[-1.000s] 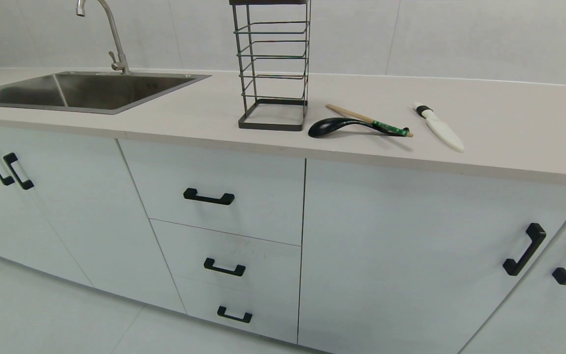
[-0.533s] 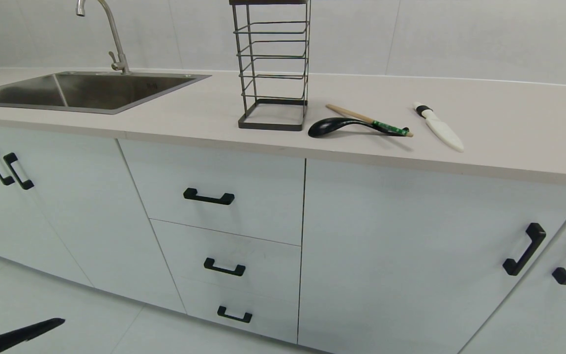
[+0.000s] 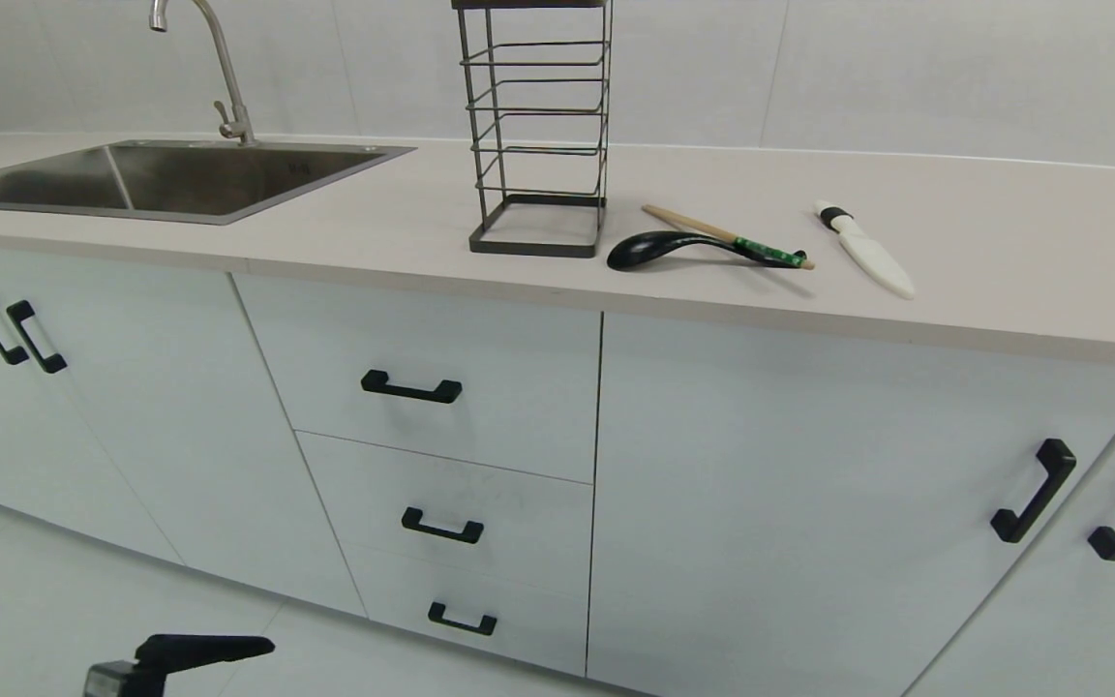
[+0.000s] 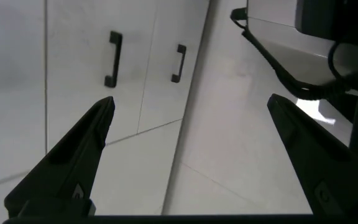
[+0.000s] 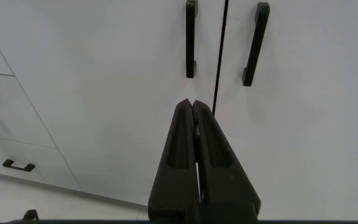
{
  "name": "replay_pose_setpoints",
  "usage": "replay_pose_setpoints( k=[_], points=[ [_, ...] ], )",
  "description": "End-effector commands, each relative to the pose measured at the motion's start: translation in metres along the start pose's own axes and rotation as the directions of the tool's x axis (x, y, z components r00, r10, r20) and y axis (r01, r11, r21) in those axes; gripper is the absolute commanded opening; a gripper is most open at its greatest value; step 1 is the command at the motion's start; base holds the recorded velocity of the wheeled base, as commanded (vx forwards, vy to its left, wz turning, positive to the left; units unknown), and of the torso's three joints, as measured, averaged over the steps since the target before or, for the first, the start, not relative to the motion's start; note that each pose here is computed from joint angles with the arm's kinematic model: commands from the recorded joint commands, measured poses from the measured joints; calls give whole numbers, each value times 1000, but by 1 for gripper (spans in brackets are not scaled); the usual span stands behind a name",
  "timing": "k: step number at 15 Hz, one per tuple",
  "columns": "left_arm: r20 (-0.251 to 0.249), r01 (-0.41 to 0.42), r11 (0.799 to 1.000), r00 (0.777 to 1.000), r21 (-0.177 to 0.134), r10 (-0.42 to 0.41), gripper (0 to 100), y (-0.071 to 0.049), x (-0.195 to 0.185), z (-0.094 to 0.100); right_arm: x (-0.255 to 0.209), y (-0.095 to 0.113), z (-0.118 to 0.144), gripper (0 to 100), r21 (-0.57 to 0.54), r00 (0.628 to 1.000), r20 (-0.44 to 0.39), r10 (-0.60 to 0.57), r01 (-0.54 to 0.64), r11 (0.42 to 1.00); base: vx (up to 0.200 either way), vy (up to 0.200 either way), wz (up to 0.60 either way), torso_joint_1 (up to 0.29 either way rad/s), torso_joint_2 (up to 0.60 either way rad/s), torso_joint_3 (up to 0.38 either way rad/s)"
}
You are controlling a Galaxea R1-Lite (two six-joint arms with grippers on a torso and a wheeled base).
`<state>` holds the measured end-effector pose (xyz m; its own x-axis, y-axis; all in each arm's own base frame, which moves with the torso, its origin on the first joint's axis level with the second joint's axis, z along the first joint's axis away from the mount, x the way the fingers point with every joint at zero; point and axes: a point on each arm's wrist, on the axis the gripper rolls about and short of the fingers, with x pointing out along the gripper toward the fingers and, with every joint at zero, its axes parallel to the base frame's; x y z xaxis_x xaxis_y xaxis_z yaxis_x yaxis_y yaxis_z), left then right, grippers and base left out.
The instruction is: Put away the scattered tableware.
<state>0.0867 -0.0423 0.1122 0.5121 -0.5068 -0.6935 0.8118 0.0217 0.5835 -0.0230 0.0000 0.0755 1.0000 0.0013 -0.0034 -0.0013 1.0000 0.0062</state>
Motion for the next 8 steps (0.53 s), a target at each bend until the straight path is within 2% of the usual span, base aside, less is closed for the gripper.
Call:
replay_pose_setpoints(
  k=[1, 4, 6, 8],
  points=[
    [-20, 115, 992, 993, 59, -114, 100, 14, 29, 10, 0, 0, 0, 0, 0, 1000, -1, 0, 0, 1000, 0, 0, 0, 0, 0, 0],
    [-48, 106, 993, 994, 56, -103, 100, 25, 50, 10, 0, 0, 0, 0, 0, 1000, -3, 0, 0, 1000, 0, 0, 0, 0, 0, 0],
    [-65, 131, 990, 990, 54, -127, 100, 33, 78, 9, 0, 0, 0, 0, 0, 1000, -3, 0, 0, 1000, 0, 0, 0, 0, 0, 0],
    [-66, 170, 983, 984, 66, -165, 100, 41, 113, 11, 0, 0, 0, 0, 0, 1000, -3, 0, 0, 1000, 0, 0, 0, 0, 0, 0]
  ],
)
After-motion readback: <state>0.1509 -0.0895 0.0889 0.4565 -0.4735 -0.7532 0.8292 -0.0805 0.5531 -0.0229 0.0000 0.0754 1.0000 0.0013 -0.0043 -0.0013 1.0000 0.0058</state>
